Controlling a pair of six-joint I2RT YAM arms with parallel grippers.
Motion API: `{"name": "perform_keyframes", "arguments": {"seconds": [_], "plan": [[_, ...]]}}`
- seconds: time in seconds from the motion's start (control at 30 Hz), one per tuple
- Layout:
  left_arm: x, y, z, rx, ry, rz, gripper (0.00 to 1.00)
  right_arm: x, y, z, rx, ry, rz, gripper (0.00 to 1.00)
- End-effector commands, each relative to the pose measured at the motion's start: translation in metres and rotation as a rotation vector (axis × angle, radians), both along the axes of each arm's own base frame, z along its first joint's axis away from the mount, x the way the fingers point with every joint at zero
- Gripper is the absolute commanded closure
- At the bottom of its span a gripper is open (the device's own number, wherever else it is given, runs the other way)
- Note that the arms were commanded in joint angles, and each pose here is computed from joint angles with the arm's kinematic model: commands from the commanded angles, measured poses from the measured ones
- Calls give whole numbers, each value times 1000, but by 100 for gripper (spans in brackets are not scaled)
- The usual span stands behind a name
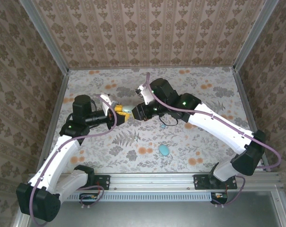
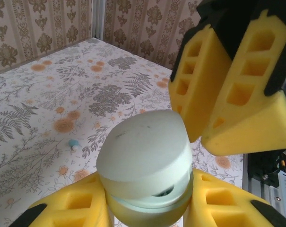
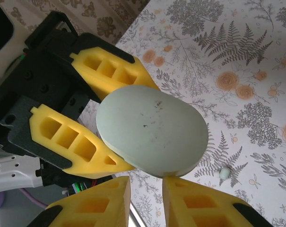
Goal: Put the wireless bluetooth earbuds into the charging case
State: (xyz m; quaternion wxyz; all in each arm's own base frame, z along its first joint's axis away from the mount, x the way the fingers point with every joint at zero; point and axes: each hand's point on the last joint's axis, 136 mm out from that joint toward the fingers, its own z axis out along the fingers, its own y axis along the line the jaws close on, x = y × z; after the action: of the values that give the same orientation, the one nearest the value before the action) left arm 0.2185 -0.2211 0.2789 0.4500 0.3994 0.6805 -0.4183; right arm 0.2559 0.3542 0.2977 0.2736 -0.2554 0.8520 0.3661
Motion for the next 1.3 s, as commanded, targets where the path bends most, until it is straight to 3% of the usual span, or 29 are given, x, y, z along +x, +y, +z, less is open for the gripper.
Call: {"name": "perform_keyframes", "arguments": {"seconds": [0.0, 0.8, 1.27], "plan": [[-8, -5, 4, -7, -16, -52, 100, 6, 5, 19, 45, -33, 0, 75], [-13, -9, 6, -21, -9, -90, 100, 13, 2, -4, -70, 84, -11, 75], [-9, -8, -1, -9, 5, -75, 100, 19, -3, -6, -55, 121, -63, 75]]}}
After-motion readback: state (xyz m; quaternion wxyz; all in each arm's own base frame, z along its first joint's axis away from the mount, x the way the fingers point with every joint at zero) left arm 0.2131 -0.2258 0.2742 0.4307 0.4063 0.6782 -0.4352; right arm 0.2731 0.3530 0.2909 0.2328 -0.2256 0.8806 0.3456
